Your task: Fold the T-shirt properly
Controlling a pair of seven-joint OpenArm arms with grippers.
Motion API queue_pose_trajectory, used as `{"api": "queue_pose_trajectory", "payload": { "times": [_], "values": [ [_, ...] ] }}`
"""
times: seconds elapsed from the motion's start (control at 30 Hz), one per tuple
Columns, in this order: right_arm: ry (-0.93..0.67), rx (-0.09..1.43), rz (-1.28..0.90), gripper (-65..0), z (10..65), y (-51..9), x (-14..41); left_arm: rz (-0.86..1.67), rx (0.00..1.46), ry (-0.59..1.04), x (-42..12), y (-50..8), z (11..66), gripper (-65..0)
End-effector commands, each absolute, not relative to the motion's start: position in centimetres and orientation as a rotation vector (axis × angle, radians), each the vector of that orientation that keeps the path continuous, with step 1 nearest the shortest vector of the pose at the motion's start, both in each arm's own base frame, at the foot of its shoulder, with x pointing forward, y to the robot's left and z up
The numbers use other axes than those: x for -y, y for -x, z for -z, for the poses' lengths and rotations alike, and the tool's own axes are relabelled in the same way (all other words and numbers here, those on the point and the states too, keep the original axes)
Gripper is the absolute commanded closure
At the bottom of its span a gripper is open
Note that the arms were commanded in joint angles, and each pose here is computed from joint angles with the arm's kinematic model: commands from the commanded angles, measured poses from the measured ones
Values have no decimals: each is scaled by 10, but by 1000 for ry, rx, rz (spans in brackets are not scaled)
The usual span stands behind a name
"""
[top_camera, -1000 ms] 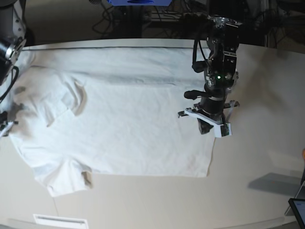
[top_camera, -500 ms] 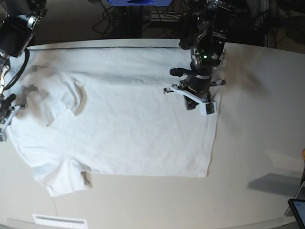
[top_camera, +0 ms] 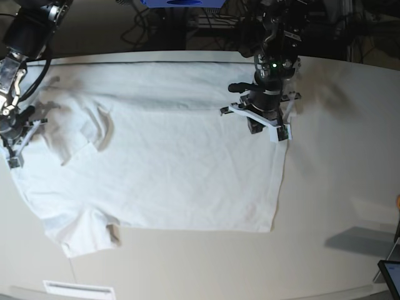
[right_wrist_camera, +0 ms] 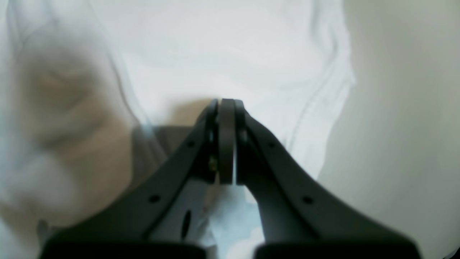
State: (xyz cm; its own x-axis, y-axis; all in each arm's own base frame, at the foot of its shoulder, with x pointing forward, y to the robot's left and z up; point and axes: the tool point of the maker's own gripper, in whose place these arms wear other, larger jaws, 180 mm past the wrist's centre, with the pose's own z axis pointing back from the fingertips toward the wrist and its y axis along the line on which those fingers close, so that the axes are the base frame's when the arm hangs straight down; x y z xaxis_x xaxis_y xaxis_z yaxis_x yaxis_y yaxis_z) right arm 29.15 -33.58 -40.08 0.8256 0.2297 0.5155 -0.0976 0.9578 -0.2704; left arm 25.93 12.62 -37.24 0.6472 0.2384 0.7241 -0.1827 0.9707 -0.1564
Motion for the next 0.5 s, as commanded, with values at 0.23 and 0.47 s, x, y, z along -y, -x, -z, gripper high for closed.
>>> {"api": "queue_pose_trajectory", "payload": {
  "times": [0.23,0.47],
  "values": [
    [239,591,-176,-3,400,-289,334,-240,732,22,-136,-244,411,0],
    [221,565,-177,-3,411,-276,327,-239,733,21,-137,-240,409,0]
  ]
}}
